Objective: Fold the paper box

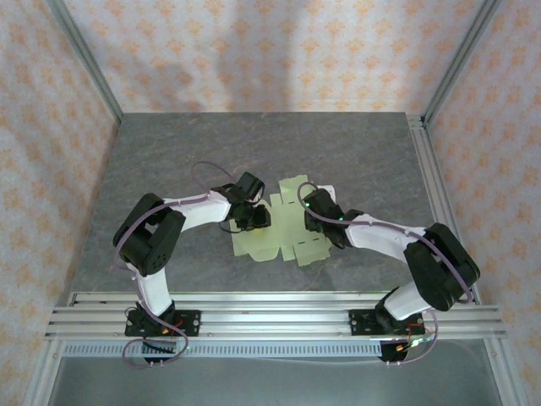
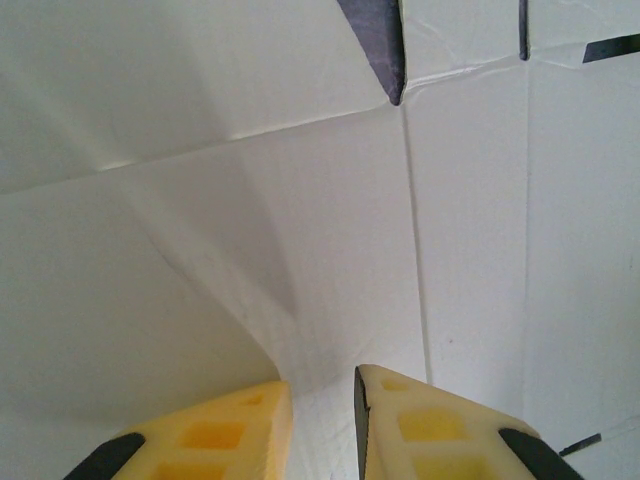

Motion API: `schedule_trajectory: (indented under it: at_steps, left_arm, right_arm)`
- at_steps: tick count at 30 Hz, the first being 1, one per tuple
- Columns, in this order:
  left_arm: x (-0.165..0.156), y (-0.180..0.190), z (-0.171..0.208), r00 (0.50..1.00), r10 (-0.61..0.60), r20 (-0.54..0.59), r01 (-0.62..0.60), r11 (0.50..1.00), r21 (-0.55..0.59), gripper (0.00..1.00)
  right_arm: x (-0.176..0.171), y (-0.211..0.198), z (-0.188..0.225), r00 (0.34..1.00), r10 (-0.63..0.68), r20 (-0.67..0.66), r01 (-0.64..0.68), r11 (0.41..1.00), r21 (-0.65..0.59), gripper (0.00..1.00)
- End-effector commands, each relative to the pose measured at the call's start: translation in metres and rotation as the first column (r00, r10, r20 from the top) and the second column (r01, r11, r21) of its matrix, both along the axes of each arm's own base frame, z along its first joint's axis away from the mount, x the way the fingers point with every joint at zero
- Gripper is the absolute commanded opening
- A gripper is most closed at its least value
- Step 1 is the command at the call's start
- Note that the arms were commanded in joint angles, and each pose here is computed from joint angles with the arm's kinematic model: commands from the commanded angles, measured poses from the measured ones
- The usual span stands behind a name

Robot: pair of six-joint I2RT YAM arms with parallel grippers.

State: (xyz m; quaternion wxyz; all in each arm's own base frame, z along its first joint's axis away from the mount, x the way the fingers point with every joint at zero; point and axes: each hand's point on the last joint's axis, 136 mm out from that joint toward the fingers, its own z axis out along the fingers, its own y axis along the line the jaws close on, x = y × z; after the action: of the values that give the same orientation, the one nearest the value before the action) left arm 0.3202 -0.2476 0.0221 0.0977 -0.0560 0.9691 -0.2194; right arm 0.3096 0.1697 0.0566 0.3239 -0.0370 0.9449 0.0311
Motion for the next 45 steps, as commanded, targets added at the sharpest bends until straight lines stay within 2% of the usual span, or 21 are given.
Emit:
schedule_trajectory:
  at_steps: [1,2,5,8,11,20,26,31,35,40,42,45]
  left_arm:
    - [-0.015,0.007,-0.014,0.999,-0.016,-0.046,0.017,0.999,0.04,0.26]
    - [-0.014,0.007,-0.014,0.999,-0.016,-0.046,0.018,0.999,0.039,0.25]
    - [-0.014,0.006,-0.014,0.999,-0.016,-0.045,0.018,0.999,0.038,0.25]
    - [-0.013,0.007,-0.013,0.999,-0.011,-0.041,0.013,0.999,0.047,0.25]
    - [-0.012,0.007,-0.014,0.999,-0.012,-0.042,0.014,0.998,0.054,0.24]
    - [-0.011,0.006,-0.017,0.999,-0.004,-0.047,0.006,0.999,0.048,0.24]
    - [-0.011,0.006,-0.014,0.999,-0.007,-0.04,0.009,0.999,0.041,0.25]
    - [-0.011,0.01,0.002,1.0,-0.004,-0.001,0.004,0.999,0.047,0.3]
    - [-0.004,0.012,0.031,0.998,-0.004,0.06,0.001,0.999,0.047,0.41]
    - [0.011,0.003,0.068,0.991,0.001,0.132,-0.002,1.0,0.006,0.67]
    - [0.019,-0.002,0.083,0.987,0.005,0.161,-0.003,1.0,-0.011,0.74]
    - [0.033,-0.011,0.101,0.981,0.005,0.192,0.001,0.999,-0.032,0.81]
  right_arm:
    - [0.0,0.006,-0.003,0.999,0.039,0.006,-0.039,0.999,0.031,0.49]
    - [0.0,0.007,-0.004,0.999,0.044,0.005,-0.044,0.999,0.032,0.47]
    - [-0.001,0.006,-0.009,0.999,0.054,-0.005,-0.053,0.998,0.016,0.31]
    - [-0.001,0.007,-0.006,0.998,0.062,-0.007,-0.062,0.998,0.014,0.1]
    - [-0.003,0.019,0.003,0.994,0.107,-0.008,-0.106,0.993,0.059,0.01]
    - [-0.006,0.06,0.041,0.977,0.205,0.055,-0.212,0.959,0.189,0.0]
    - [-0.004,0.05,0.029,0.985,0.169,0.041,-0.173,0.98,0.099,0.01]
    - [-0.004,0.038,0.022,0.988,0.146,0.048,-0.149,0.987,0.057,0.01]
    - [-0.004,0.031,0.021,0.987,0.145,0.073,-0.148,0.988,0.036,0.01]
    - [-0.001,0.028,0.025,0.976,0.146,0.163,-0.155,0.987,0.049,0.02]
    - [0.0,0.028,0.028,0.971,0.139,0.193,-0.154,0.986,0.063,0.01]
    - [0.001,0.027,0.027,0.967,0.141,0.21,-0.157,0.986,0.06,0.01]
